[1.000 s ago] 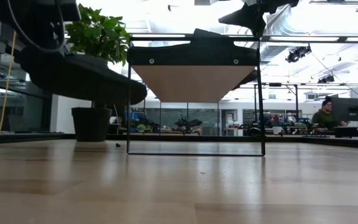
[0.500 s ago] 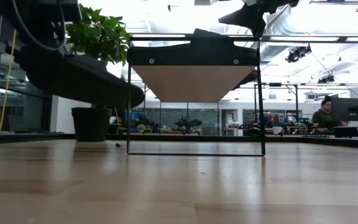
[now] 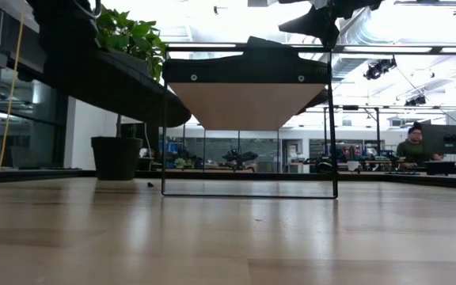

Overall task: Pick and place slides into the shelf
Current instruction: Put the black slipper on the shelf

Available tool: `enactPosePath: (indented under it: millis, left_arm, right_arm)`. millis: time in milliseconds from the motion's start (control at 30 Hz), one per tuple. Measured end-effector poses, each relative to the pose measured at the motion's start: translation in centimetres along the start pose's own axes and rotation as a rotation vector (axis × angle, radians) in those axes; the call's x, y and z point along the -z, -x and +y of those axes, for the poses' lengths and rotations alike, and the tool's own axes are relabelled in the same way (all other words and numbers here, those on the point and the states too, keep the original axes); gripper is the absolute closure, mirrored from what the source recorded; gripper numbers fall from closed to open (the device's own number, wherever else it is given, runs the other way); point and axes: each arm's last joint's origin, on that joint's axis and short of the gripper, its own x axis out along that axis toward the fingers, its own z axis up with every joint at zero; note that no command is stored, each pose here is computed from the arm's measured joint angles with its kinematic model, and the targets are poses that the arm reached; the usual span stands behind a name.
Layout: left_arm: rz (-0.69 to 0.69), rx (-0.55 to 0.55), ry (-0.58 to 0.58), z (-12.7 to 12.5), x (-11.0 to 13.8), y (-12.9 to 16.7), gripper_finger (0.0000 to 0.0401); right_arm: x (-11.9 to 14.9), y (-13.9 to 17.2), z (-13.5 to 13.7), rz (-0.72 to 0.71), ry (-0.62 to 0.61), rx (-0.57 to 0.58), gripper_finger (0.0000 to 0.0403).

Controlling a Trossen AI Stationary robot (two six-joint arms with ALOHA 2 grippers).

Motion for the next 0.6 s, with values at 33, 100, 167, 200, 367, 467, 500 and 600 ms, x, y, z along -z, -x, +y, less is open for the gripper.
enactPosePath:
  millis: [33, 100, 167, 200, 367, 467, 500, 600]
  left_arm:
    - [0.001, 0.0, -0.004, 0.0, 0.0, 0.0, 0.0401]
    - [0.006, 0.003, -0.02, 0.0, 0.0, 0.0, 0.0401]
    - [0.017, 0.008, -0.043, 0.0, 0.0, 0.0, 0.0401]
    - [0.023, 0.012, -0.052, 0.0, 0.1, 0.0, 0.0401]
    - [0.032, 0.03, -0.052, 0.5, 0.1, 0.1, 0.0401]
    - [0.014, 0.04, -0.046, 1.3, 0.1, 0.3, 0.0401]
    - [-0.001, 0.04, -0.037, 1.6, 0.0, 0.4, 0.0401]
    - [-0.028, 0.049, 0.0, 2.8, 0.0, 0.7, 0.0401]
  right_arm:
    - [0.0, 0.0, 0.0, 0.002, 0.0, 0.001, 0.0164]
    - [0.1, 0.0, 0.0, 0.005, 0.0, 0.002, 0.0164]
    - [0.1, 0.0, 0.0, 0.008, 0.001, 0.003, 0.0164]
    - [0.1, 0.0, 0.0, 0.008, -0.001, 0.002, 0.0164]
    - [0.1, 0.0, 0.0, 0.012, -0.002, 0.004, 0.0164]
    - [0.2, 0.0, 0.0, 0.021, -0.003, 0.006, 0.0164]
    - [0.2, 0.0, -0.1, 0.022, -0.005, 0.006, 0.0164]
    - [0.2, 0.0, 0.0, 0.023, -0.02, 0.002, 0.0164]
